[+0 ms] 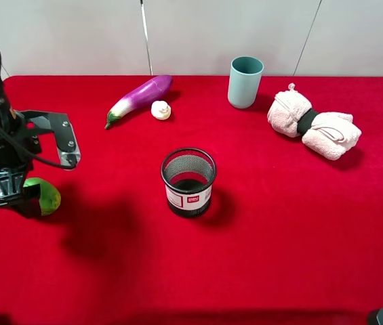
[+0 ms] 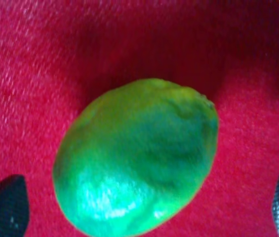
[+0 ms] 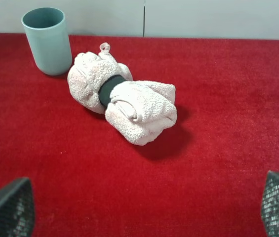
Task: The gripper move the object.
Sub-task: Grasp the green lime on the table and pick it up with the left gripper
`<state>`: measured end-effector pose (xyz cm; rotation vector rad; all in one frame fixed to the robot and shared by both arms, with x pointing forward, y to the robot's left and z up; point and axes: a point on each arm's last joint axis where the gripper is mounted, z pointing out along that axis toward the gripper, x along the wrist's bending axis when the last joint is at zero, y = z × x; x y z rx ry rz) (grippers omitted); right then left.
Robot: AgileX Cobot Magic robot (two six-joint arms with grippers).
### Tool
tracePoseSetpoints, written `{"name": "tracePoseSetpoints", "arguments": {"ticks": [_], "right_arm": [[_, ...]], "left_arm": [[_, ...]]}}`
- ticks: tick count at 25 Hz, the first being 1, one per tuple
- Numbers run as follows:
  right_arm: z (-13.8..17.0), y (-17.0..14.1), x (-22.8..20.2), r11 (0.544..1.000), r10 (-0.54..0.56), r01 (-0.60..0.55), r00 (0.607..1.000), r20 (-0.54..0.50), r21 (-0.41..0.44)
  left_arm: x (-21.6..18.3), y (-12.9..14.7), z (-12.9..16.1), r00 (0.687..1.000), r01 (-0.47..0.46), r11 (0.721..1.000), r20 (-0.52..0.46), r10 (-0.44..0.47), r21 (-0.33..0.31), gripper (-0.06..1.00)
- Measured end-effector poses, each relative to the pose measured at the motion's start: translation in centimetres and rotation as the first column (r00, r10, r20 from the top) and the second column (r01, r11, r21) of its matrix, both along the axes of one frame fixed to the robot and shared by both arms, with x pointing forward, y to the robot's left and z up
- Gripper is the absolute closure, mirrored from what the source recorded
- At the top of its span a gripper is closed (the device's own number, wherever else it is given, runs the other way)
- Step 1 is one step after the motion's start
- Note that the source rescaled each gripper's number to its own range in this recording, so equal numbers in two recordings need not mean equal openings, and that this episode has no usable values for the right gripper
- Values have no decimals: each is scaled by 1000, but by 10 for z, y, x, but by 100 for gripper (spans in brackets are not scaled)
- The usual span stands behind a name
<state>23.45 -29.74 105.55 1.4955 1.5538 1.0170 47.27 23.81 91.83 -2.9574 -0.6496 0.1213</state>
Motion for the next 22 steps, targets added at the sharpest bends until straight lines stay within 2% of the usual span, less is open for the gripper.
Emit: {"name": "tracePoseSetpoints", "arguments": {"ticks": [12,17,19,20,22], "right_arm": [[0,0,0,1000,0,0,1000,0,0],[0,0,0,1000,0,0,1000,0,0],[0,0,0,1000,0,0,1000,0,0],[0,0,0,1000,0,0,1000,0,0],[0,0,0,1000,0,0,1000,0,0]], "left_arm": [[8,-2,-37,992,110,994,-66,-109,6,-6],[8,-2,-46,988,122,992,-94,-121,12,-6],[8,-2,-47,988,124,992,-94,-122,11,1],[9,-2,-47,988,124,992,-92,-122,11,10],[9,-2,-47,988,124,992,-91,-122,11,38]]}}
